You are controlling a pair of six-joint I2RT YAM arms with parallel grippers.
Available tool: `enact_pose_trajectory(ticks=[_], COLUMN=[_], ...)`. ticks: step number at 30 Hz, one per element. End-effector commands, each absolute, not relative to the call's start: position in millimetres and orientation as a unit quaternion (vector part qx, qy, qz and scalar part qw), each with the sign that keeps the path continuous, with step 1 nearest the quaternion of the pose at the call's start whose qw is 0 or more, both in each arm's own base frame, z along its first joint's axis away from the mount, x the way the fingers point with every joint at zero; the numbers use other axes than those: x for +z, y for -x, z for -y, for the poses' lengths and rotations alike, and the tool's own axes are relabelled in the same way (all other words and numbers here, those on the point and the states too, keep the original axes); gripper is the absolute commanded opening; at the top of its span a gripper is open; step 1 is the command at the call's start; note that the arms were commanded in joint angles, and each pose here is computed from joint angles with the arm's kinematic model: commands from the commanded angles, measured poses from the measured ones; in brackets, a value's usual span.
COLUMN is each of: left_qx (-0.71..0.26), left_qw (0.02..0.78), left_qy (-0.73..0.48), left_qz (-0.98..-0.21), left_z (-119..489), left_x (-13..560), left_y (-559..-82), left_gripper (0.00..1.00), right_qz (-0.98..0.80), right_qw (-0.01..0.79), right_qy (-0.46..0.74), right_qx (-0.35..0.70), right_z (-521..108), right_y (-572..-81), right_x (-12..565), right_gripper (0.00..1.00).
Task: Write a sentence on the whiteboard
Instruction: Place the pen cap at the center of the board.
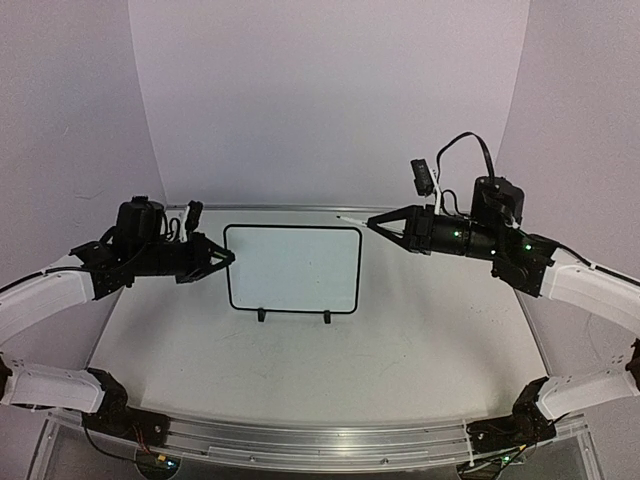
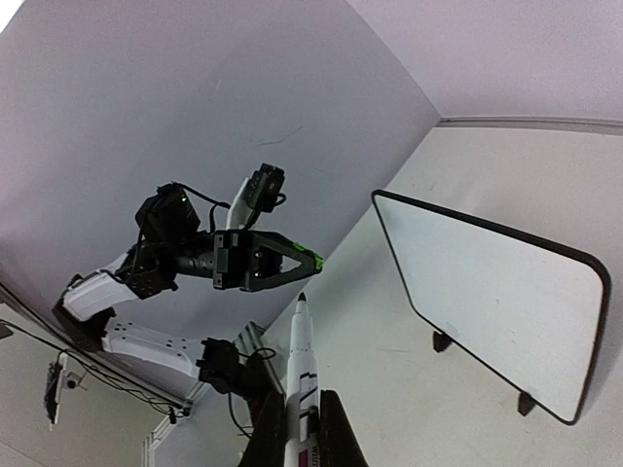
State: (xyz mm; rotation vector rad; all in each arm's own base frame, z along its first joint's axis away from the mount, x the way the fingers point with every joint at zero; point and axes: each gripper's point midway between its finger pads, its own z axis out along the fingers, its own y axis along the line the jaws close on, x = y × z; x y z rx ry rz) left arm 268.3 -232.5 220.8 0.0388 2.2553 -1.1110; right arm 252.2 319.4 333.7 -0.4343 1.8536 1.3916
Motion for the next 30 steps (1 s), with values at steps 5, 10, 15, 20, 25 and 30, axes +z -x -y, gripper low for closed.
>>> enact_pose_trajectory(ticks=[5,10,15,20,25,30], left_qx=[-0.214,-0.2,-0.179,-0.168,-0.158,-0.148], left_qw=[0.224,0.197,0.156,0.127,0.111,0.113], left_qy=[0.107,0.112,0.114,0.111,0.112,0.114], left_qz=[-0.945,-0.953,-0.965,-0.971,-0.975,-0.976], left_z=[142.0,145.1,143.0,143.0,142.5,138.9], left_x=[91.1,66.3,43.3,29.4,21.3,23.2], left_y=[-262.0,-271.2,-270.0,-268.5,-268.6,-269.2], left_gripper=[0.0,0.0,0.0,0.06,0.22,0.38], right_qz=[-0.747,-0.755,-0.757,-0.763,-0.765,-0.765], right_qw=[0.417,0.413,0.41,0.399,0.393,0.397], right_qy=[0.171,0.172,0.176,0.182,0.189,0.192], right_qx=[0.488,0.479,0.477,0.474,0.475,0.47], right_z=[-308.9,-315.1,-321.2,-329.1,-336.7,-338.2], right_y=[-264.0,-272.3,-278.0,-284.0,-289.4,-292.6], right_x=[330.4,323.1,322.1,314.9,315.2,318.2], right_gripper=[0.0,0.0,0.0,0.0,0.0,0.0])
